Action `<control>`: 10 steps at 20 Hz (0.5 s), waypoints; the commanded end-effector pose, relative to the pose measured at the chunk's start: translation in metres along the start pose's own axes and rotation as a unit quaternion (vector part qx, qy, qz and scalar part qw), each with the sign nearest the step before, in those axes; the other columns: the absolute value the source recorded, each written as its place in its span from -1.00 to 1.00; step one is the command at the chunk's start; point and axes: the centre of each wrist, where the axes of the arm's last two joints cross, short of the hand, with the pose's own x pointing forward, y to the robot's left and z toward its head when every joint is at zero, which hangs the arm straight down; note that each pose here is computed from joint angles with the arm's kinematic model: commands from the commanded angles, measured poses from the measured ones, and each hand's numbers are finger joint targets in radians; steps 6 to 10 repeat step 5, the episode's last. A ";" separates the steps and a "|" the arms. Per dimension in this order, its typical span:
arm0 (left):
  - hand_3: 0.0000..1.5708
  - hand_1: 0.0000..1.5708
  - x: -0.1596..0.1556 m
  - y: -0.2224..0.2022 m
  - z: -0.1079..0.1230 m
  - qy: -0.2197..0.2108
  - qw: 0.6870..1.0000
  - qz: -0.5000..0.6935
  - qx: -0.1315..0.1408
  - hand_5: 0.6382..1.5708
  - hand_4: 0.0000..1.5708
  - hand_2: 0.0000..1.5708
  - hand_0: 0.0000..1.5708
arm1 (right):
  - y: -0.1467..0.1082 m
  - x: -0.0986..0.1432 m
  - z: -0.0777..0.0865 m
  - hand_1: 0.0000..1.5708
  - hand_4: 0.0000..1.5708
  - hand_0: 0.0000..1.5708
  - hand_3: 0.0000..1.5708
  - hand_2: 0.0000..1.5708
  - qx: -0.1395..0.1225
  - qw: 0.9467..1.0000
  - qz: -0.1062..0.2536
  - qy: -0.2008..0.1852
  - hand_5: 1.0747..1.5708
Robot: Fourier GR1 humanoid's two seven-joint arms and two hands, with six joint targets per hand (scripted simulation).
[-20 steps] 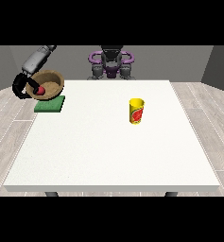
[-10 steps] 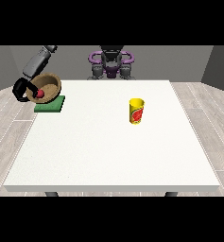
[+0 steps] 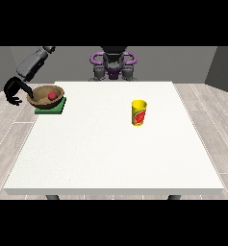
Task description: Pick the cup and pour the ball into the bowl, then pick the bowl and place it on the pad
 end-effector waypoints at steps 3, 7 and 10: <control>-1.00 -1.00 -0.017 -0.001 0.008 0.037 0.999 0.009 -0.014 0.88 -1.00 -1.00 -1.00 | -0.011 0.034 -0.005 -0.65 -1.00 -0.65 -0.40 -0.52 0.002 1.000 -0.019 0.007 0.64; -1.00 -1.00 -0.012 0.007 0.009 0.033 0.999 -0.002 0.003 0.88 -1.00 -1.00 -1.00 | -0.034 0.051 -0.002 -0.83 -1.00 -0.83 -0.52 -0.64 0.010 1.000 -0.026 -0.009 0.58; -1.00 -1.00 -0.012 0.007 0.009 0.033 0.999 -0.002 0.003 0.88 -1.00 -1.00 -1.00 | -0.034 0.051 -0.002 -0.83 -1.00 -0.83 -0.52 -0.64 0.010 1.000 -0.026 -0.009 0.58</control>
